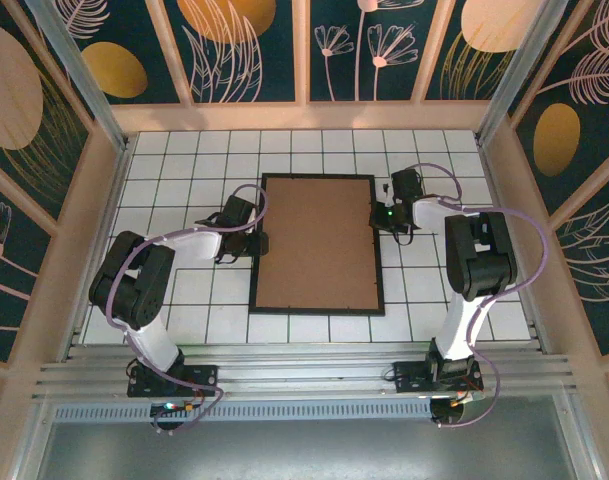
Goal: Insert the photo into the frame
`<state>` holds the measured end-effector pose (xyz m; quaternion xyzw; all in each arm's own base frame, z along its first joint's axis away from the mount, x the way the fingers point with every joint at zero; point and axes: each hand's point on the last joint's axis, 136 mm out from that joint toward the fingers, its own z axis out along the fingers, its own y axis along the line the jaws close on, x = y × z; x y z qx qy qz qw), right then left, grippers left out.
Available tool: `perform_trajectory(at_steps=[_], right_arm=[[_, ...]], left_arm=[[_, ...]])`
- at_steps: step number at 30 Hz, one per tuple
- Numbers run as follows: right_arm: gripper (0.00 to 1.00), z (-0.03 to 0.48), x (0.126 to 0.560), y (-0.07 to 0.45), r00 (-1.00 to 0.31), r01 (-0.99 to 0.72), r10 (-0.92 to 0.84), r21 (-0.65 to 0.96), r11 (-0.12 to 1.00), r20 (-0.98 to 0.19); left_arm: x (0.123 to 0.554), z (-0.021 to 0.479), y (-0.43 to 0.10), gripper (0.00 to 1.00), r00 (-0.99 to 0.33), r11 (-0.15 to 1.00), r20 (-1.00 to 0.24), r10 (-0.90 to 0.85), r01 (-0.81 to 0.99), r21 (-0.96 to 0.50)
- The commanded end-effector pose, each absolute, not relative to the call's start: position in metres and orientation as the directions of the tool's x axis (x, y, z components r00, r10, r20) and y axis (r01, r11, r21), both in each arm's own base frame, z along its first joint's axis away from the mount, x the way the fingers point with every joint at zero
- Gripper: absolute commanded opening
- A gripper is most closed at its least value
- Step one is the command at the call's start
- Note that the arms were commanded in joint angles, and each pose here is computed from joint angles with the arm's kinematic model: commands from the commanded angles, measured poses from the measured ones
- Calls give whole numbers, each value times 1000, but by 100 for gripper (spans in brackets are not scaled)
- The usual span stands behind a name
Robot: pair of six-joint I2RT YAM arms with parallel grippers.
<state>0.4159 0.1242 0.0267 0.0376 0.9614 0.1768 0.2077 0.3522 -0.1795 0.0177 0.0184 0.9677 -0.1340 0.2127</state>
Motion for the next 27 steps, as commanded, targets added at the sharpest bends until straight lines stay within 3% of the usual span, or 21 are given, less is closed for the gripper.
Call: perform_trajectory(at_steps=[1, 7, 13, 21, 27], right_arm=[[19, 2, 394, 138, -952, -13, 102, 372, 928, -288], [19, 2, 393, 133, -951, -4, 109, 364, 931, -288], [19, 2, 393, 131, -950, -4, 109, 362, 932, -292], [19, 3, 394, 130, -949, -2, 111, 360, 933, -294], [19, 3, 394, 130, -949, -1, 112, 361, 933, -293]], left_arm=[[344, 10, -176, 52, -914, 978, -405, 17, 99, -181], [350, 50, -162, 58, -863, 978, -502, -63, 47, -203], [323, 51, -157, 57, -891, 947, -437, -125, 24, -319], [266, 34, -169, 48, -958, 897, -263, -111, 17, -442], [251, 33, -168, 37, -967, 894, -234, -96, 19, -448]])
